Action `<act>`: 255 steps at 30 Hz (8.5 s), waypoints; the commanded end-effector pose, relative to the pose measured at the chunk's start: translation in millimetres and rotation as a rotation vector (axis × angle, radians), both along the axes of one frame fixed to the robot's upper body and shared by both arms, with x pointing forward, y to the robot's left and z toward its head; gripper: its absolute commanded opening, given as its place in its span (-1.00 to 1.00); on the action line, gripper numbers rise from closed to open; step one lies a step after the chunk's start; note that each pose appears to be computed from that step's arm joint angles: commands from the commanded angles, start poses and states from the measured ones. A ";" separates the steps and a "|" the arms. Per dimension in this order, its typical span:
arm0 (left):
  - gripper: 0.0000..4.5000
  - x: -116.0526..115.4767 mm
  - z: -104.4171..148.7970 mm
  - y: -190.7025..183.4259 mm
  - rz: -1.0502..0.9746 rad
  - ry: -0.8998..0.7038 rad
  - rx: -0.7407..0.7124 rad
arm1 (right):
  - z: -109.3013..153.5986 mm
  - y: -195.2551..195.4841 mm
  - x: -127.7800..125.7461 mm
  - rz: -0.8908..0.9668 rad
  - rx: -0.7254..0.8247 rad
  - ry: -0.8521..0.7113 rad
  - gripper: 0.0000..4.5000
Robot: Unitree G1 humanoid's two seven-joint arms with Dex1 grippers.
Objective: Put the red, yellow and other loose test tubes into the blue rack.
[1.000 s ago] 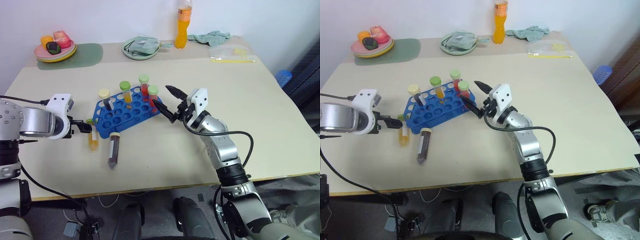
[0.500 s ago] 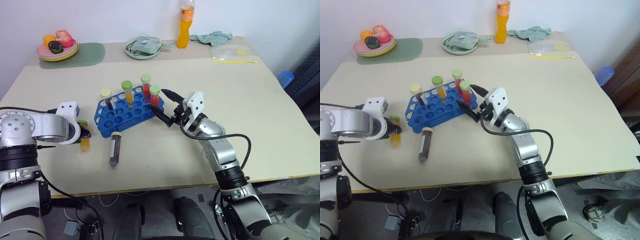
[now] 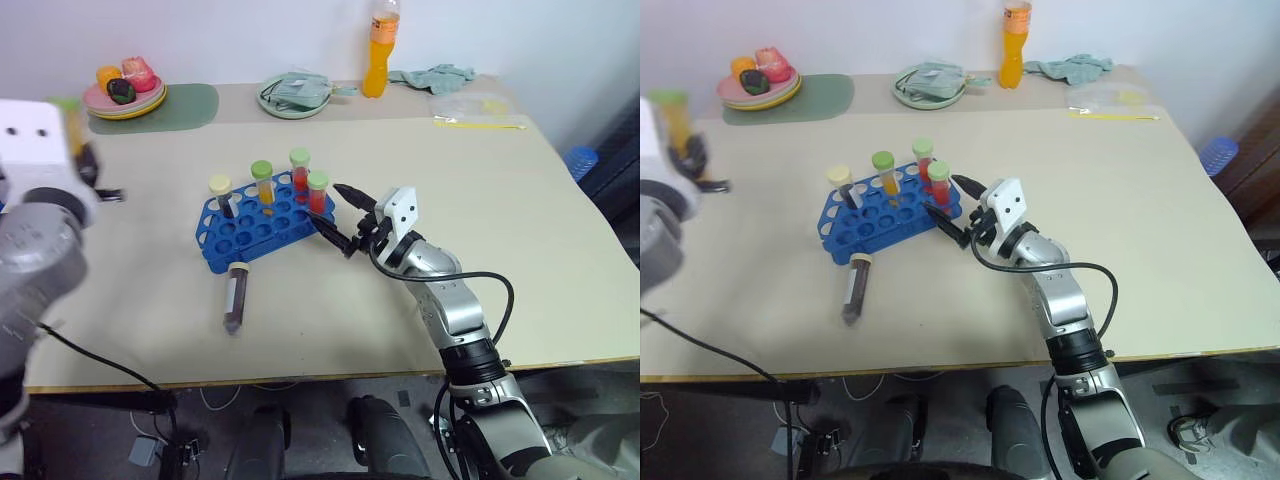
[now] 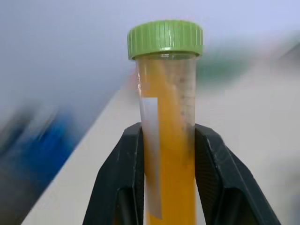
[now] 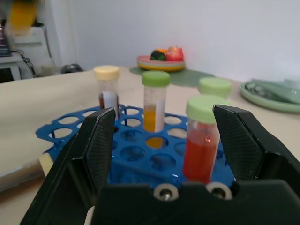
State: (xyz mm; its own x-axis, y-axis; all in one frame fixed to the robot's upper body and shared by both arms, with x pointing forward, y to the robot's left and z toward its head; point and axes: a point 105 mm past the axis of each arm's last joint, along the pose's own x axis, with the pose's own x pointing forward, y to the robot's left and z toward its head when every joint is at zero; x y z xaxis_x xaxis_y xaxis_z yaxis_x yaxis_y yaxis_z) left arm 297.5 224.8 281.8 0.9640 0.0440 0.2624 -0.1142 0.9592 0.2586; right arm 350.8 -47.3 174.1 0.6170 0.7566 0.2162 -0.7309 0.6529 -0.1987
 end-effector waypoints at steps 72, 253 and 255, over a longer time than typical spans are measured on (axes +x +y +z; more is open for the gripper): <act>0.97 22.1 -40.9 -91.4 -0.244 -0.187 -0.160 | -20.9 -14.8 -48.7 0.180 -0.234 0.076 0.63; 0.98 -75.7 -127.5 74.4 -0.092 0.178 -0.038 | -4.5 -150.7 -11.8 -0.017 -0.367 0.200 0.63; 0.98 -76.6 -133.6 75.6 -0.081 0.189 -0.053 | -7.6 -147.7 -10.9 -0.012 -0.371 0.199 0.63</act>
